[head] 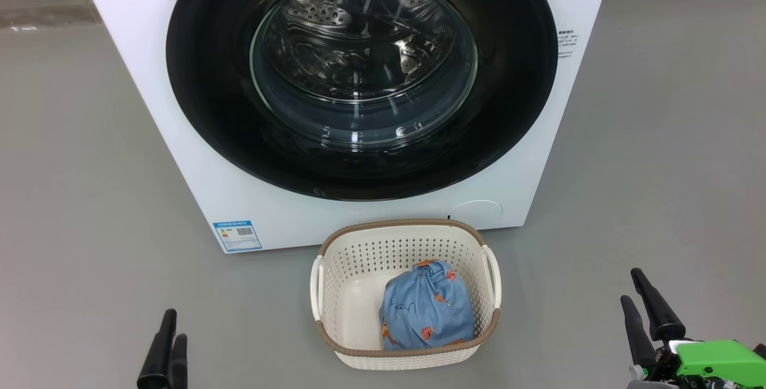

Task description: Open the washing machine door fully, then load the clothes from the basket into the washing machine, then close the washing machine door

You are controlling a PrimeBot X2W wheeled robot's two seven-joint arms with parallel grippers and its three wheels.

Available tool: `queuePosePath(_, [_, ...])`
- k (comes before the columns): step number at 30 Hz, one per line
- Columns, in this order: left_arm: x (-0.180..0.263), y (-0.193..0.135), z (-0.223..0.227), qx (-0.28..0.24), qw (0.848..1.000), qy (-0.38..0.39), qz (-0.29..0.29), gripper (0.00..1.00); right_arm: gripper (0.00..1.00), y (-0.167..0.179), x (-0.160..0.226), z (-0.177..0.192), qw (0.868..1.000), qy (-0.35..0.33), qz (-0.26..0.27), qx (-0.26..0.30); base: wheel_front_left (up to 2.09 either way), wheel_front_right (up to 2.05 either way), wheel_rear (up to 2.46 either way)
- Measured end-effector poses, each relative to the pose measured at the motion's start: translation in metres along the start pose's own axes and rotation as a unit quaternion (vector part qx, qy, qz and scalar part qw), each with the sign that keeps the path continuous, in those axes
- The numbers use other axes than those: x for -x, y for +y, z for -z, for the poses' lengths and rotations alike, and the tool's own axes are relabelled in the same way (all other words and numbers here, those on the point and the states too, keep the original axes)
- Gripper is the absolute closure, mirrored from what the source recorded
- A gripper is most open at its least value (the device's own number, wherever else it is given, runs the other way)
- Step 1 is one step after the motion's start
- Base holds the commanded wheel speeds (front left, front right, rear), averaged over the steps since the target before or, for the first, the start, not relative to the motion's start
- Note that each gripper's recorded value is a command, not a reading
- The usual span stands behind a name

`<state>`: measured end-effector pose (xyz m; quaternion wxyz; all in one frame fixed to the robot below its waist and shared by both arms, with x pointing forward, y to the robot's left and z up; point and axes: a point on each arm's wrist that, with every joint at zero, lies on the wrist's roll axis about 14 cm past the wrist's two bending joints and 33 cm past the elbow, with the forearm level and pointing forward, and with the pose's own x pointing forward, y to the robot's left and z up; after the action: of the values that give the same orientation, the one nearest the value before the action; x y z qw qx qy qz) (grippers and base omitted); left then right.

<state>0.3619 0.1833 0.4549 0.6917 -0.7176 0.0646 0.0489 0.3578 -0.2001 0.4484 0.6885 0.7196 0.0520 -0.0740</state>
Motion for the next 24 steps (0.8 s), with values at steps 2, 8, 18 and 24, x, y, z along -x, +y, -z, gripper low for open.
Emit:
queuePosePath(2, [0.0,0.0,0.0,0.0,1.0,-0.001,0.0,0.0,0.0,0.001,0.0,0.0,1.0,0.0,-0.001,0.0,0.0,0.0,0.0])
queuePosePath(8, [0.0,-0.002,0.001,-0.001,1.0,-0.004,0.002,0.0,0.0,0.004,0.0,-0.001,1.0,-0.002,-0.006,0.003,0.0,0.0,0.0])
queuePosePath(18, [-0.001,-0.006,0.003,-0.004,1.0,-0.006,0.009,0.0,0.0,0.01,-0.001,-0.003,1.0,-0.005,-0.014,0.015,0.0,0.0,0.0])
queuePosePath(24, [-0.002,-0.007,0.002,-0.032,0.999,-0.012,0.01,0.0,0.0,0.012,-0.002,-0.007,0.999,-0.012,-0.016,0.044,0.0,0.0,0.0])
